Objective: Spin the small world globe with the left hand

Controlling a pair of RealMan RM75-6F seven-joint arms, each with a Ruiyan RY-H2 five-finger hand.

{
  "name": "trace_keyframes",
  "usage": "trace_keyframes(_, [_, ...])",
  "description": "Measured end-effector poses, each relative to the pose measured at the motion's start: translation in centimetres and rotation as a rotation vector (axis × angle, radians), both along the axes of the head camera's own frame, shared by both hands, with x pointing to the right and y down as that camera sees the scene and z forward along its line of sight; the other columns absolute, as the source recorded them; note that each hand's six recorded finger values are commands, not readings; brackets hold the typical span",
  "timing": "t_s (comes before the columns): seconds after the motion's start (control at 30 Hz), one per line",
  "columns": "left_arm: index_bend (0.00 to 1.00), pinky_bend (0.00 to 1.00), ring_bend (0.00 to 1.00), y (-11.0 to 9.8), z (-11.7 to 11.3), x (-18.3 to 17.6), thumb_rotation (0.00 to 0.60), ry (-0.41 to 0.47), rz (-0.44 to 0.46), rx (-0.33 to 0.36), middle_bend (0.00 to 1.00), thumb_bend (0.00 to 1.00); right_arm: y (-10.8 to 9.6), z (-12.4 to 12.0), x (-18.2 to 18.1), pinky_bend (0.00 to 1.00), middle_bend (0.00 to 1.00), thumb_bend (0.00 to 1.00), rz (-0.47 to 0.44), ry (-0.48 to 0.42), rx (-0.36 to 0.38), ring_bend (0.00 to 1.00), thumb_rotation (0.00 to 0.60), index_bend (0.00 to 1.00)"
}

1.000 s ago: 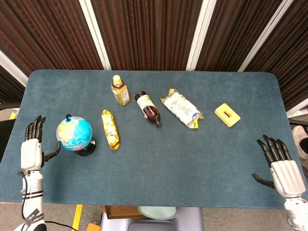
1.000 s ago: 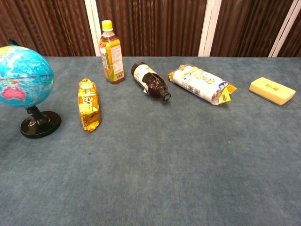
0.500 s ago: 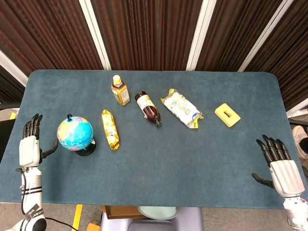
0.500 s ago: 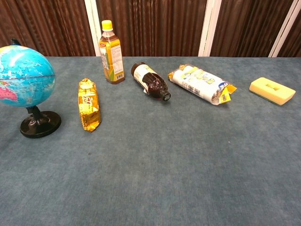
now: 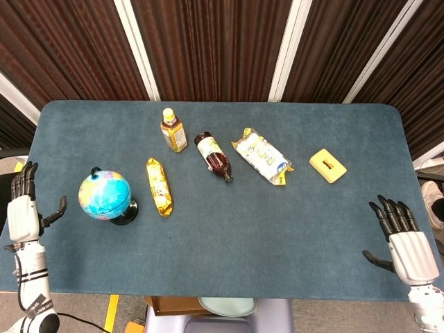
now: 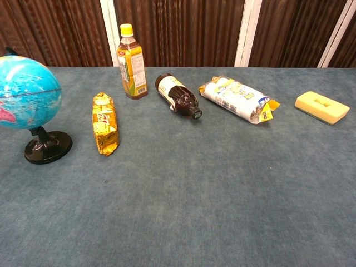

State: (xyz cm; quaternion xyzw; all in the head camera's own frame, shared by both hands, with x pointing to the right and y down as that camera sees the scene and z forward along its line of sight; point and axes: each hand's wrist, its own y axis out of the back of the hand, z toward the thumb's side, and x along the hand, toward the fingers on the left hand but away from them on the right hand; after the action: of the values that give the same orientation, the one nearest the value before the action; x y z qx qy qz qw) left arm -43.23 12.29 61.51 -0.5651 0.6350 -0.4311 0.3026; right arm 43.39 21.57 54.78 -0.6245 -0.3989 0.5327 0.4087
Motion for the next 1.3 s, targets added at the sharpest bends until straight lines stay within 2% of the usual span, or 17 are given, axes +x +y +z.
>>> trace_keyframes(0.17, [0.0,0.02,0.0,0.8,-1.9,1.7,0.6,0.087,0.038,0.055,0.0,0.37,0.1,-0.3,-0.1,0.0,0.0,0.05,-0.005,-0.012,0.002,0.0,0.6,0.0])
trace_keyframes(0.37, [0.0,0.01,0.0,1.7,-2.4,5.6,0.6,0.184,0.129,0.038,0.0,0.34,0.3,-0.5,-0.1,0.0,0.0,0.05,-0.011,-0.029,0.0,0.0,0.6,0.0])
trace_keyframes(0.57, [0.0,0.01,0.0,1.4,-0.6,8.4,0.6,0.171,0.164,-0.01,0.0,0.34,0.4,-0.7,-0.1,0.0,0.0,0.05,-0.016,-0.039,-0.004,0.0,0.6,0.0])
trace_keyframes(0.77, [0.0,0.01,0.0,1.3,0.7,9.5,0.6,0.103,0.166,0.009,0.0,0.33,0.3,-0.8,0.2,0.0,0.0,0.05,-0.007,-0.04,0.0,0.0,0.6,0.0])
trace_keyframes(0.87, [0.0,0.01,0.0,1.3,1.0,9.9,0.6,0.097,0.169,0.015,0.0,0.33,0.2,-0.8,0.3,0.0,0.0,0.05,-0.006,-0.038,0.0,0.0,0.6,0.0])
trace_keyframes(1.3, [0.0,0.01,0.0,1.3,1.5,8.8,0.6,0.092,0.141,-0.011,0.0,0.33,0.3,-0.6,0.1,0.0,0.0,0.06,-0.01,-0.033,-0.005,0.0,0.6,0.0])
